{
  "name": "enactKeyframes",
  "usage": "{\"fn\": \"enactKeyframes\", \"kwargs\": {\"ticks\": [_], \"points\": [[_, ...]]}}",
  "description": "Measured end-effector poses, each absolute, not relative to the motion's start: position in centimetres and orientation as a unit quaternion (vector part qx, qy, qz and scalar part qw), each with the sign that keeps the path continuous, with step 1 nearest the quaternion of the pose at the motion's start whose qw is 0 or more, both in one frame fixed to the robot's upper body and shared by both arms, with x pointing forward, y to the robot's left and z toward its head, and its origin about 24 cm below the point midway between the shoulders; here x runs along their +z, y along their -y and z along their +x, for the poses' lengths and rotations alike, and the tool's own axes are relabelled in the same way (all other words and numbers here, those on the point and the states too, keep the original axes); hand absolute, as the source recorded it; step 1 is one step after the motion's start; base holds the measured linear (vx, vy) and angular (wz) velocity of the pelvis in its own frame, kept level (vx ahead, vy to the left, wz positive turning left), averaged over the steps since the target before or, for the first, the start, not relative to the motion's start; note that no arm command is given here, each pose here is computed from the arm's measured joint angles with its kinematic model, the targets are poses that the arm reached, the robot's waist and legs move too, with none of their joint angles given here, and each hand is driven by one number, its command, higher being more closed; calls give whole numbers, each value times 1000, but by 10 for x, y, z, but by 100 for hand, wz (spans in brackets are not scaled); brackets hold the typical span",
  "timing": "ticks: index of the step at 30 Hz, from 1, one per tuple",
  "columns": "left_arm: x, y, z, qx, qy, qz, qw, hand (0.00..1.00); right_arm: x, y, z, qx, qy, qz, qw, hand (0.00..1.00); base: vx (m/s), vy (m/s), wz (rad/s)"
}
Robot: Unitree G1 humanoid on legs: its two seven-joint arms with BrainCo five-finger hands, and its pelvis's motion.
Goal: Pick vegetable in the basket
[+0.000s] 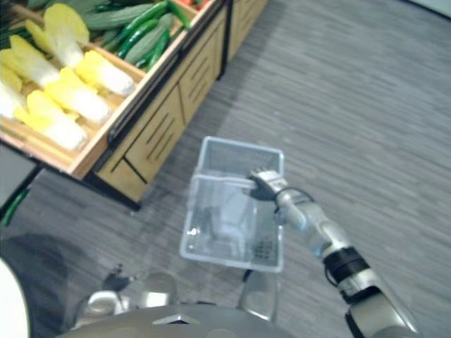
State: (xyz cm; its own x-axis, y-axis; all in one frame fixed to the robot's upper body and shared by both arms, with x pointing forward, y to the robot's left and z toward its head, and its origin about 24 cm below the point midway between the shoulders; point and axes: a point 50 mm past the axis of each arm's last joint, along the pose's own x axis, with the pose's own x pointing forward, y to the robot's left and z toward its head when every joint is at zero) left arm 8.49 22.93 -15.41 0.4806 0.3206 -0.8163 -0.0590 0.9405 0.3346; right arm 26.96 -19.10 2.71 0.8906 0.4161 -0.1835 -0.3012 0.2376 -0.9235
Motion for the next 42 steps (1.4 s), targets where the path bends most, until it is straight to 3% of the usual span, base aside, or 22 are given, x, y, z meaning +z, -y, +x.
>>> {"fn": "enactKeyframes", "kwargs": {"ticks": [7, 15, 19, 25, 31, 35, 42], "points": [[-157, -228, 73, 182, -505, 72, 841, 0, 26, 240, 270, 146, -24, -589, 794, 100, 393, -328, 127], [-162, -227, 48, 197, -543, 58, 814, 0, 5, 233, 253, 155, -50, -560, 812, 100, 372, -36, 66], [-161, -231, 57, 203, -534, 59, 818, 0, 10, 224, 268, 152, -35, -551, 820, 100, 258, 79, 29], [-160, -232, 60, 185, -532, 86, 822, 0, 5, 221, 259, 163, -29, -531, 831, 100, 66, -110, -8], [-162, -235, 46, 187, -553, 90, 807, 0, -42, 248, 233, 129, -165, -506, 837, 100, 40, 26, -4], [-150, -259, 69, 201, -517, 120, 823, 0, -51, 261, 226, 96, -202, -505, 834, 100, 183, -52, 59], [-142, -262, 93, 203, -474, 122, 848, 0, -61, 272, 219, 60, -237, -480, 842, 100, 131, -257, 72]]}}
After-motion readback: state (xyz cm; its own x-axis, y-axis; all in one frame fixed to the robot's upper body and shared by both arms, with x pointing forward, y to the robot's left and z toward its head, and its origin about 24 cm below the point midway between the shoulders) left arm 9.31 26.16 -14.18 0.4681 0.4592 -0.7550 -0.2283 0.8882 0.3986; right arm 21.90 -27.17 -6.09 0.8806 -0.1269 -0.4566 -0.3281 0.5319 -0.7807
